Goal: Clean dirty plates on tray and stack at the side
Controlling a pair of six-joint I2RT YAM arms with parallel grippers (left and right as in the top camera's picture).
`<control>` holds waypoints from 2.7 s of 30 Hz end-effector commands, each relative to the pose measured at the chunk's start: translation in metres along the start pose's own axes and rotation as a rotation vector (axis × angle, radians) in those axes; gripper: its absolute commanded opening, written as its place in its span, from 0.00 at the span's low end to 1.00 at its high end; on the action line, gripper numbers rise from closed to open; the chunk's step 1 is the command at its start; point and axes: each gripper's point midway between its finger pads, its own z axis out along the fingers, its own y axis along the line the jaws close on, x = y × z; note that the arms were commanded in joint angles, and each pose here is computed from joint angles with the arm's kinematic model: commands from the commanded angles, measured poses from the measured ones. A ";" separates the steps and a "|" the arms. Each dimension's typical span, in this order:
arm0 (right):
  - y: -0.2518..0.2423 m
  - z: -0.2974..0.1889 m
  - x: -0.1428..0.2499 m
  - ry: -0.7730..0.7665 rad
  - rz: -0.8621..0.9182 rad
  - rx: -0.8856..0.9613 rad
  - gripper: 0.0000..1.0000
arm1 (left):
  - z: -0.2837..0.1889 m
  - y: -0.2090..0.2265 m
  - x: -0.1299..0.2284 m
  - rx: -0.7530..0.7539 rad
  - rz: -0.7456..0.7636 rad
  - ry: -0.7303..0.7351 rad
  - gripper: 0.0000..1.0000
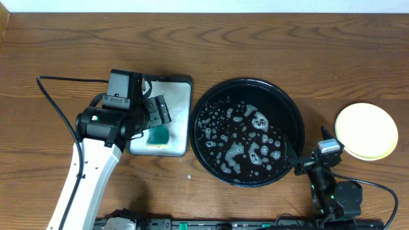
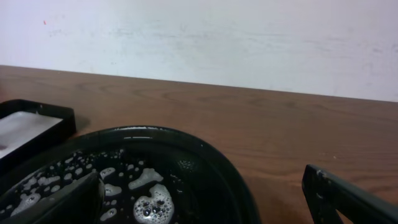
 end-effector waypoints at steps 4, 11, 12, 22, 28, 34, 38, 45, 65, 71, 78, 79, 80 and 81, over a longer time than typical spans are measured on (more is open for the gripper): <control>-0.003 0.000 0.001 0.003 -0.006 0.014 0.99 | -0.037 0.018 0.006 0.003 0.009 -0.201 0.84; -0.003 0.000 0.001 0.003 -0.006 0.014 0.99 | -0.060 0.031 -0.011 0.136 0.006 -0.632 0.85; -0.003 0.000 0.001 0.003 -0.006 0.014 0.99 | -0.063 0.034 -0.010 0.146 0.012 -0.683 0.85; -0.003 0.000 0.001 0.003 -0.006 0.014 0.99 | -0.072 0.063 0.005 0.207 -0.013 -1.070 0.85; -0.003 0.000 0.001 0.003 -0.006 0.014 0.99 | -0.057 0.068 0.012 0.230 0.006 -1.161 0.85; -0.003 0.000 0.001 0.003 -0.006 0.014 0.99 | -0.031 0.074 0.017 0.224 0.000 -1.145 0.85; -0.003 0.000 0.001 0.003 -0.006 0.014 0.99 | -0.023 0.076 0.020 0.210 -0.002 -1.111 0.85; -0.003 0.000 0.001 0.003 -0.006 0.014 0.99 | -0.008 0.080 0.027 0.187 -0.006 -1.047 0.85; -0.003 0.000 0.001 0.003 -0.006 0.014 0.99 | 0.014 0.087 0.040 0.149 -0.013 -0.945 0.85; -0.003 0.000 0.001 0.003 -0.006 0.014 0.99 | 0.014 0.087 0.040 0.149 -0.013 -0.945 0.85; -0.003 0.000 0.001 0.003 -0.006 0.014 0.99 | 0.014 0.087 0.040 0.149 -0.013 -0.945 0.85; -0.003 0.000 0.001 0.003 -0.006 0.014 0.99 | 0.014 0.087 0.040 0.149 -0.013 -0.945 0.85; -0.003 0.000 0.001 0.003 -0.006 0.014 0.99 | 0.014 0.087 0.040 0.149 -0.013 -0.945 0.85; -0.003 0.000 0.001 0.003 -0.006 0.014 0.99 | 0.014 0.087 0.040 0.149 -0.013 -0.945 0.85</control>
